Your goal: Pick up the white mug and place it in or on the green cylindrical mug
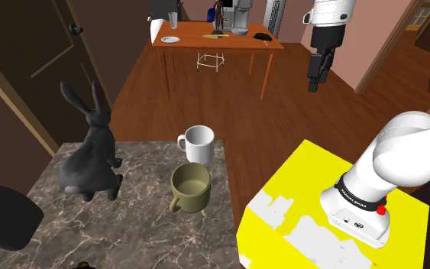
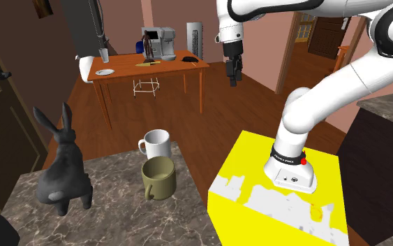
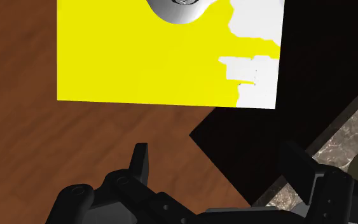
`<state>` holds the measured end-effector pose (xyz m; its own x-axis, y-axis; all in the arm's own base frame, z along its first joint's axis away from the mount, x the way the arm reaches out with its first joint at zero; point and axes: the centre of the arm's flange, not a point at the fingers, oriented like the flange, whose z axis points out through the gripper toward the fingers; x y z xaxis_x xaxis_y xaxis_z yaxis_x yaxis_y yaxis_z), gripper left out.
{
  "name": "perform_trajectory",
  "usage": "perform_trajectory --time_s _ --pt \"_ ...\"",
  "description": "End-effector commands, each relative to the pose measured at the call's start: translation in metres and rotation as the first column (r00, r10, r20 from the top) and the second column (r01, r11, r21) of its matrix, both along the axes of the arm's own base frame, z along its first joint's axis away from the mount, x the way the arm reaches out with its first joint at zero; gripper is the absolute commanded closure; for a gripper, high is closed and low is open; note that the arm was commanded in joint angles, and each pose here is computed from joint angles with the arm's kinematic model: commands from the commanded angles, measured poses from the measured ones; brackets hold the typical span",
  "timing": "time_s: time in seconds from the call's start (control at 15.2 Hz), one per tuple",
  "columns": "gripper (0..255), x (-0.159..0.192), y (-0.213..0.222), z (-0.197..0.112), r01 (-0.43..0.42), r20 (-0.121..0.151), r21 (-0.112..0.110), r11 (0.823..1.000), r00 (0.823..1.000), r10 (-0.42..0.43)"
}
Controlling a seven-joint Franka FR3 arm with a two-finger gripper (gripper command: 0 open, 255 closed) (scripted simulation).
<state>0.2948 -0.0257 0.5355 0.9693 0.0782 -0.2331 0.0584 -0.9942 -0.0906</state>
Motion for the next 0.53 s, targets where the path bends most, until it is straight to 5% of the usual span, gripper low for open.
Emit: perform_trajectory --time_s 0.0,0.46 --pt "0 0.000 0.000 0.000 0.000 0.000 0.000 1.000 1.000 0.000" --pt "0 0.039 0.069 -0.041 0.043 0.052 -0.020 0.999 0.998 -0.042"
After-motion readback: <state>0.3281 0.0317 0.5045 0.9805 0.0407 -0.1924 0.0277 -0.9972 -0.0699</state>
